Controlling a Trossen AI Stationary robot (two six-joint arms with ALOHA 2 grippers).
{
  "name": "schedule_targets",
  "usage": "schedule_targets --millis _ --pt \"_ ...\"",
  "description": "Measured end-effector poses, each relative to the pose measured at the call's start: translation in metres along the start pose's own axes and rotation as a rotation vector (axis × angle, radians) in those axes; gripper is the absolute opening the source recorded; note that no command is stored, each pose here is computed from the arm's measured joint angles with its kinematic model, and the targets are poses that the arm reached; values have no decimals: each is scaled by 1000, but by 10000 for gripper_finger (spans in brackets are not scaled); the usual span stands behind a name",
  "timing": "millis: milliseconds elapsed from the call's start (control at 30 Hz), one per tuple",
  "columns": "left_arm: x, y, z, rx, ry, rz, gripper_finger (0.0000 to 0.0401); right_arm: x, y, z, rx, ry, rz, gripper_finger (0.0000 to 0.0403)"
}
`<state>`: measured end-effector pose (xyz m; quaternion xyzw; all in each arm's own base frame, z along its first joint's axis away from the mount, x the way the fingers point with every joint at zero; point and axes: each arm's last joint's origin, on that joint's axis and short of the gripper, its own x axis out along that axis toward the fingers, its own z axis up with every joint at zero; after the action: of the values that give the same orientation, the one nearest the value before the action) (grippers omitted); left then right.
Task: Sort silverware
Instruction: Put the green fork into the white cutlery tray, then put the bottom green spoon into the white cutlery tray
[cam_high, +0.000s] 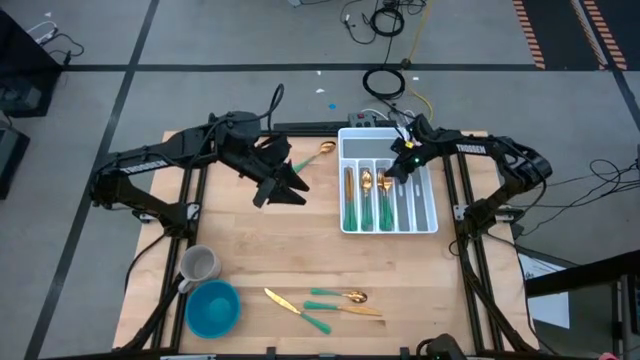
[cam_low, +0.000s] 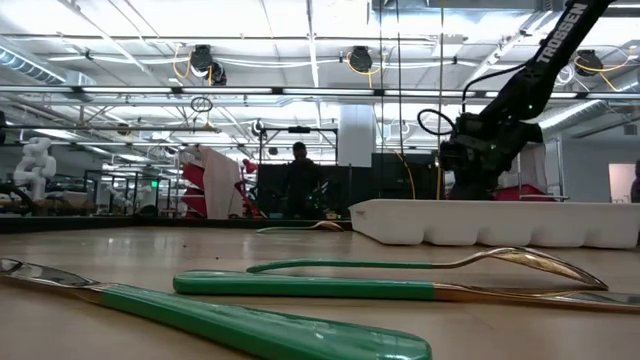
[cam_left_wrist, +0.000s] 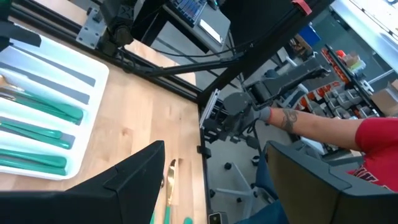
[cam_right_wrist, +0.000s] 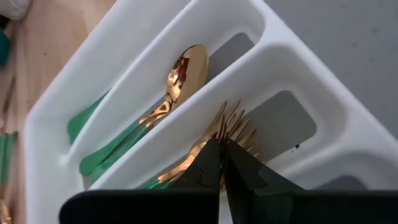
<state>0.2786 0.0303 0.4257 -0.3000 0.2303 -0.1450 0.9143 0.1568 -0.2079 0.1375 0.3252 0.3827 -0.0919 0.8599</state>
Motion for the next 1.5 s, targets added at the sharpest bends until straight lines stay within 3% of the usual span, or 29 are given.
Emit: schedule_targets --millis 267,633,867,1033,1233,1400,1500 --pt "0 0 0 0 -4 8 283 4 5 2 -59 20 -48 12" --pt "0 0 0 0 -4 7 283 4 7 3 -37 12 -48 124" --pt "0 1 0 14 -13 24 283 -28 25 19 -110 -85 -143 137" --pt "0 2 2 49 -44 83 283 -75 64 45 -209 -250 -128 137" --pt "-2 12 -7 81 -21 325 283 -131 139 51 -389 -317 -54 137" --pt "2 14 -24 76 122 430 283 -128 197 27 -443 -213 102 137" --pt "5 12 -31 75 169 445 283 -111 224 9 -456 -100 129 137"
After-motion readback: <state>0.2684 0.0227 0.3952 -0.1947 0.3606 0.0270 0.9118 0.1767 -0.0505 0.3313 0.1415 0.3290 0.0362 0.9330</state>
